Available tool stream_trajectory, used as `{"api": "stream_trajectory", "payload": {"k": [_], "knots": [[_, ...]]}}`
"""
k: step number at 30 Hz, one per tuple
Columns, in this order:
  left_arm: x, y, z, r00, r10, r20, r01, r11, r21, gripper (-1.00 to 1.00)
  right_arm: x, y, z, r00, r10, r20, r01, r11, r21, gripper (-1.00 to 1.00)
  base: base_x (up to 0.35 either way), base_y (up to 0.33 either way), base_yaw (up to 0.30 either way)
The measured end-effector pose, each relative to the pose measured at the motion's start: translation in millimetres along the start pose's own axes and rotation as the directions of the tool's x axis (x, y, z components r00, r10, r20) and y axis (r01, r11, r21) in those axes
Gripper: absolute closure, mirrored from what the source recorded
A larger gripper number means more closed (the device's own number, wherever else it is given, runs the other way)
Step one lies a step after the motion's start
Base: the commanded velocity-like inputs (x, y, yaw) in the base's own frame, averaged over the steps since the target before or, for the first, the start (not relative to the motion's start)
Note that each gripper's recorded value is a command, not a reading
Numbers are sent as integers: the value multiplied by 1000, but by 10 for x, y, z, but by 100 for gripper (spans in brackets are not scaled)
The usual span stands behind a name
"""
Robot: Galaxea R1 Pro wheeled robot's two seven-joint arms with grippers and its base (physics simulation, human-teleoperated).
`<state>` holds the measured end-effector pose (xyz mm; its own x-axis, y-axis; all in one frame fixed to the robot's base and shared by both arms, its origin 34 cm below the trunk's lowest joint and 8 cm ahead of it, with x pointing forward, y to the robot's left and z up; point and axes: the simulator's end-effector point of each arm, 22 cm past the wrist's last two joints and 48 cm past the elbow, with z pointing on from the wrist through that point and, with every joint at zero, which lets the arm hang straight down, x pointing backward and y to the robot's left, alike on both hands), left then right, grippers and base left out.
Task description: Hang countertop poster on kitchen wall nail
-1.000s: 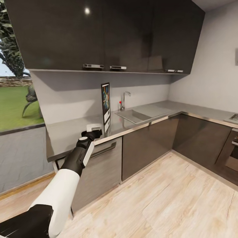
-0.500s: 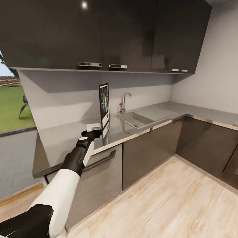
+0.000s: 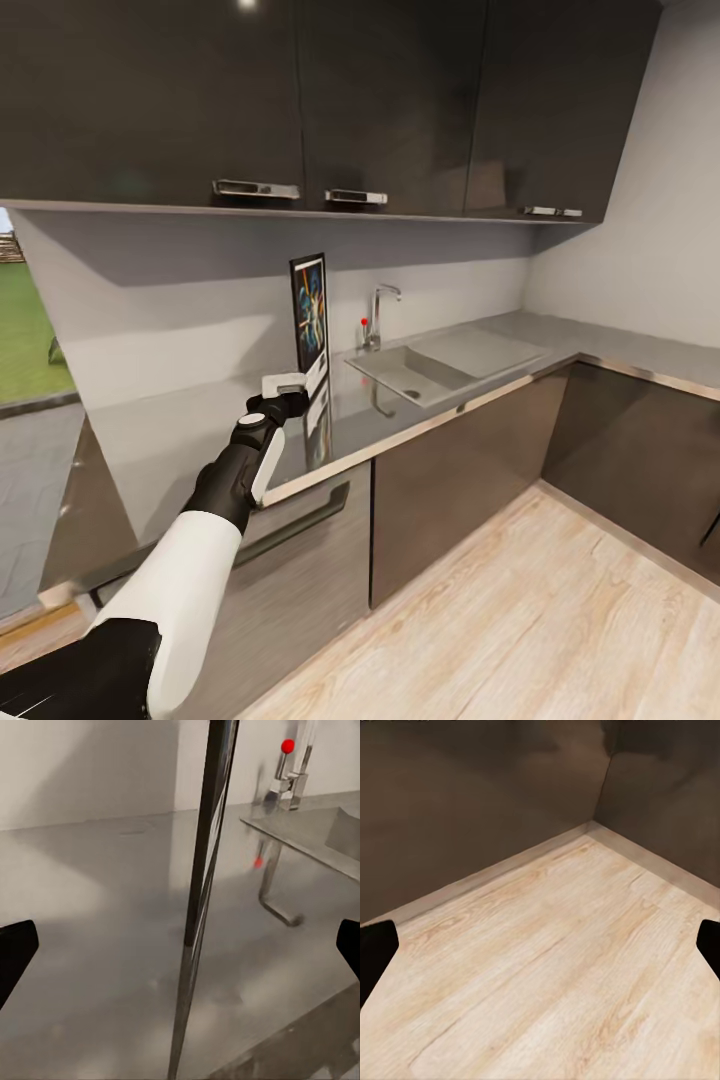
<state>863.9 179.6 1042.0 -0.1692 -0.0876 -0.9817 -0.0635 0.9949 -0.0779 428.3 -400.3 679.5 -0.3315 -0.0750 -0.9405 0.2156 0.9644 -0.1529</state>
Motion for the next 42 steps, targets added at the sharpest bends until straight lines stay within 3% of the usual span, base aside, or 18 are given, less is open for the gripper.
{"api": "stream_trajectory", "payload": {"k": [10, 24, 37, 42], "knots": [[9, 1, 2, 1000, -1, -2, 1, 1000, 0, -100, 4, 6, -1, 1000, 0, -1, 0, 1000, -1, -100, 181, 0, 0], [98, -55, 108, 999, 19, -44, -19, 1000, 6, -100, 15, 18, -2, 1000, -6, -4, 6, 1000, -5, -100, 18, 0, 0], [-43, -73, 157, 1000, 9, 16, -9, 1000, 6, -100, 30, 24, -8, 1000, -8, -8, 8, 1000, -7, -100, 64, 0, 0], [-163, -150, 138, 999, -12, 42, 10, 999, 41, -100, 78, 61, -20, 1000, -3, -19, 2, 1000, -9, -100, 0, 0, 0]]}}
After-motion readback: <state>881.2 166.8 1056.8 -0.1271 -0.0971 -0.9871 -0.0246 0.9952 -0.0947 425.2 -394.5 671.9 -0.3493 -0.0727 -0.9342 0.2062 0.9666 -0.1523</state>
